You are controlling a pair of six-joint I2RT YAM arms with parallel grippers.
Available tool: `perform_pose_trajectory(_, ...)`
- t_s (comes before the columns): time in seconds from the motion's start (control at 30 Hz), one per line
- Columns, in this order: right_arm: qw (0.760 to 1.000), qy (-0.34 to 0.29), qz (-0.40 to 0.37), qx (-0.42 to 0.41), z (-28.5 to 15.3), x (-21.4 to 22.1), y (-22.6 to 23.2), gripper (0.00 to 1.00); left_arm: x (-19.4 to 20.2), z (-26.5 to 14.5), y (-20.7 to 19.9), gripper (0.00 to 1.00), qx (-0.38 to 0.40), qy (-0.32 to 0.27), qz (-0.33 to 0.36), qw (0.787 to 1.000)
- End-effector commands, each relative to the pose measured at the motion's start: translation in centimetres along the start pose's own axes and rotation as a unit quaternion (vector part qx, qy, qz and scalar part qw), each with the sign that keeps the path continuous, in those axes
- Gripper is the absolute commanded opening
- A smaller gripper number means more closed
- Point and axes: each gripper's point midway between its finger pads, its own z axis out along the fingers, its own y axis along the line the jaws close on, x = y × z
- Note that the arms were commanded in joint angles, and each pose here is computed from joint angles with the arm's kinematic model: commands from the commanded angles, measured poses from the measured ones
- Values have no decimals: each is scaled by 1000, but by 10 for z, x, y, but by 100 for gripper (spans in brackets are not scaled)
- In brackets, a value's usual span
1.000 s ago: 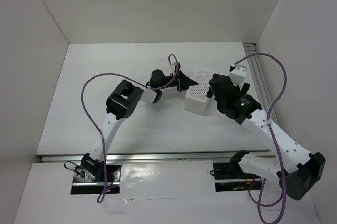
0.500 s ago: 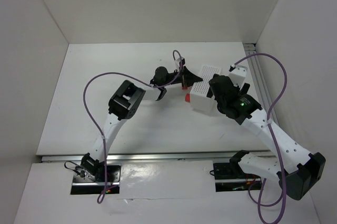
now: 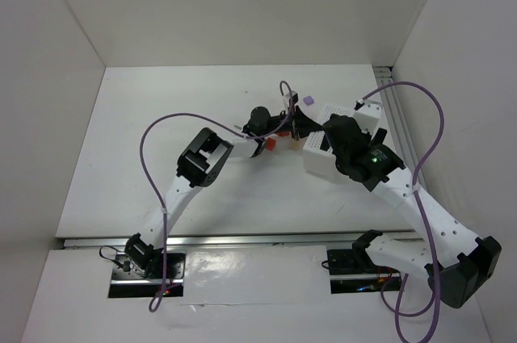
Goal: Build the wood block tower
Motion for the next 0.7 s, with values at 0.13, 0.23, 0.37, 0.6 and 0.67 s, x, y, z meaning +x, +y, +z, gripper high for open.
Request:
perform_pose_trajectory(0.13,998,-34,43,-16,-25,-42,-4,100,73,-19,-126,0,164,119,150,968)
perform_pose_trajectory(0.23,998,-39,49,-27,-32,-54,-2,100,76,-16,-129,0,141,122,160,969)
perform_pose_trajectory(0.37,997,-51,56,-29,-39,-64,-7,100,82,-11,-134,0,136,134,166,967)
perform_pose_trajectory(0.6,992,-81,80,-55,-61,-92,-13,100,97,-13,-143,0,53,173,238,954)
perform_pose_trajectory(0.67,989,-94,92,-71,-69,-103,-11,100,96,-14,-154,0,8,173,227,958)
